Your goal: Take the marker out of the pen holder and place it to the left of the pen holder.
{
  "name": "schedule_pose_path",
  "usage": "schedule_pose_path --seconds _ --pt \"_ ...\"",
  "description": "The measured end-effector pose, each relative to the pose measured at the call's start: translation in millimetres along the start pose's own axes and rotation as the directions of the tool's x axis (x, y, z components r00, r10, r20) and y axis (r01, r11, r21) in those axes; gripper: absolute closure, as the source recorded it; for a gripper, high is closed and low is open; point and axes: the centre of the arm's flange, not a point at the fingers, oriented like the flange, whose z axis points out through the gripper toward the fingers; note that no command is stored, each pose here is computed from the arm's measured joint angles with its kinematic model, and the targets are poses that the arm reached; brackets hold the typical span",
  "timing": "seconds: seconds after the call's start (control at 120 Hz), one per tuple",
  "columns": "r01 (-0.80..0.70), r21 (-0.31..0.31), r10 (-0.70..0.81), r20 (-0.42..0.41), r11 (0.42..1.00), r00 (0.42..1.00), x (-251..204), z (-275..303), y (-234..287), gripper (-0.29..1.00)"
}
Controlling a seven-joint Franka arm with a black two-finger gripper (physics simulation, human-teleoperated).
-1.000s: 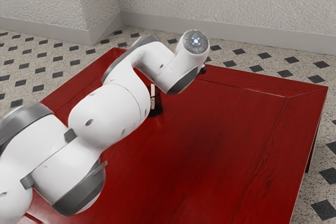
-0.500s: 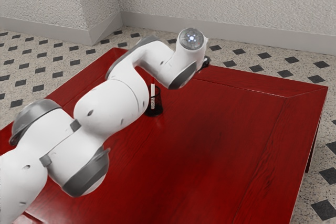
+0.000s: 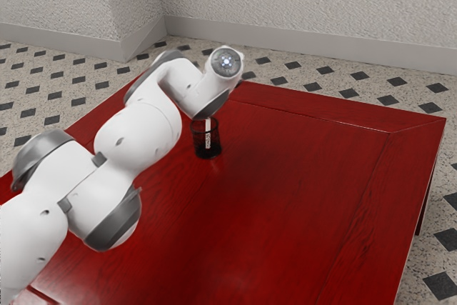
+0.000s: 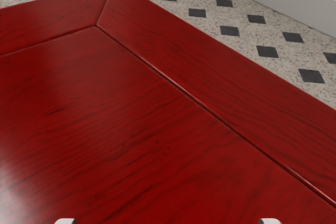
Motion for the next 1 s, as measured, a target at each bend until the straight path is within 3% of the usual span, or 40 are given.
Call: schedule_pose_path --seconds 0.408,0.725,1.0 --pt "-0.024 0.042 0.023 0.009 0.999 1.000 -20 35 -18 0.32" --pt "-0.023 0.045 0.022 0.016 0.999 1.000 -24 34 -19 0.63" --pt "-0.008 0.038 0.007 0.008 0.999 1.000 -15 23 -16 0.73"
